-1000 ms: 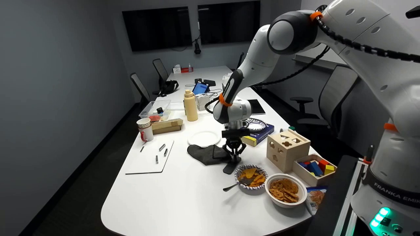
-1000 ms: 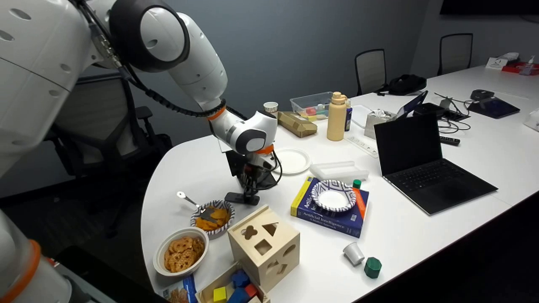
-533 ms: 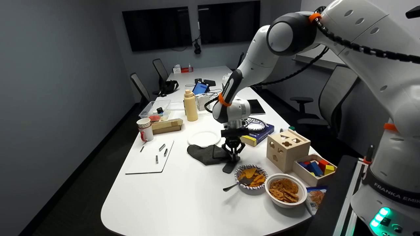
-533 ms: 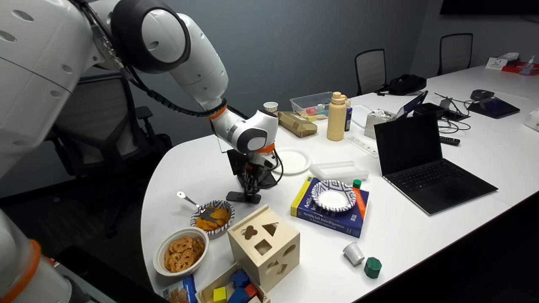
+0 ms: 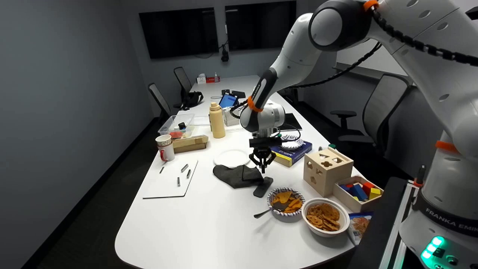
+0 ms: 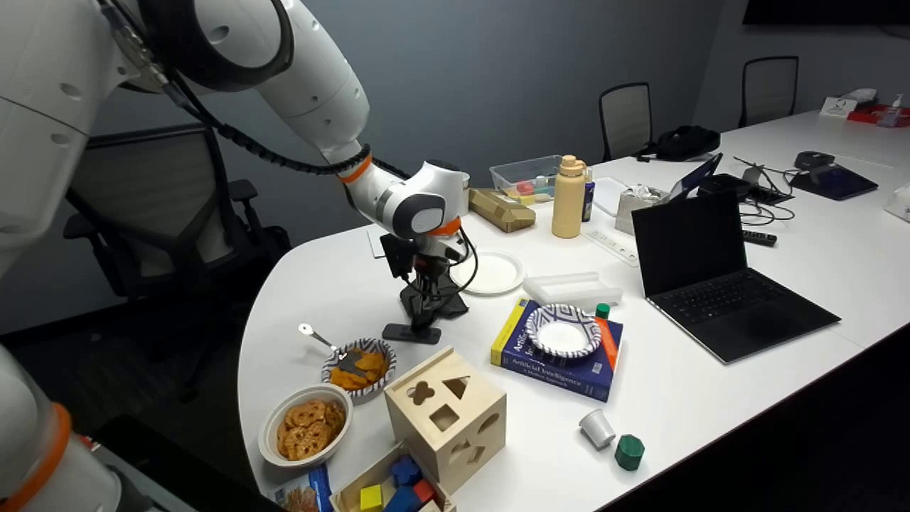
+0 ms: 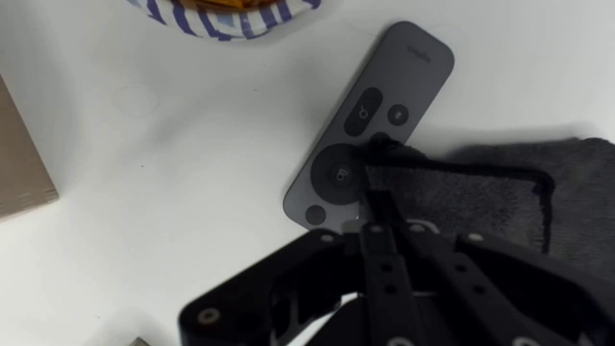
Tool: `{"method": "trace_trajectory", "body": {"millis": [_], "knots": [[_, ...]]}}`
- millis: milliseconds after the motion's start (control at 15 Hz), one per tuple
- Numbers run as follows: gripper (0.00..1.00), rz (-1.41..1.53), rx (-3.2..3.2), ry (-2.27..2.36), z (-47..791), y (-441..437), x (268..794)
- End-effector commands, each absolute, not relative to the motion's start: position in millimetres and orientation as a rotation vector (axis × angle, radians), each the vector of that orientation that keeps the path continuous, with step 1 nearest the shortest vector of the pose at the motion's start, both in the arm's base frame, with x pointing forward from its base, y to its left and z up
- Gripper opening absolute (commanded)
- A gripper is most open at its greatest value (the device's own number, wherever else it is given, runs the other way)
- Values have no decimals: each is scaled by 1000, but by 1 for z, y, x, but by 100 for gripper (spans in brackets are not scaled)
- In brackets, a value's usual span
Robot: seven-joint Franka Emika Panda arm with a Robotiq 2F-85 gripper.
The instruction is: Press the button on the remote
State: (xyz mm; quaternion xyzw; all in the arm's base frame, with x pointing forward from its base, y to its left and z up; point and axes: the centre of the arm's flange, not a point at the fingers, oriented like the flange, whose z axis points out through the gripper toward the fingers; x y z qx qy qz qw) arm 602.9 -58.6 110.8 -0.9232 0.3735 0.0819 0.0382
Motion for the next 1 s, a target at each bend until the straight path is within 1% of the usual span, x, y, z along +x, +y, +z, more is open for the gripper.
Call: {"method": "trace_trajectory", "body": {"millis": [0, 67, 133, 333, 400, 533, 600, 667, 733, 933], "knots": [[27, 181, -2869, 1136, 158, -51, 584], [32, 166, -2875, 1130, 167, -51, 583], [41, 153, -2881, 1121, 174, -50, 583], [63, 120, -2902, 1098, 192, -50, 582], [72, 112, -2910, 1091, 197, -50, 582], [85, 99, -2925, 1076, 203, -52, 584], [94, 96, -2929, 1065, 206, -52, 585], [98, 93, -2935, 1056, 208, -52, 587], [100, 85, -2944, 1081, 208, -53, 589], [100, 89, -2959, 1070, 206, -55, 595]]}}
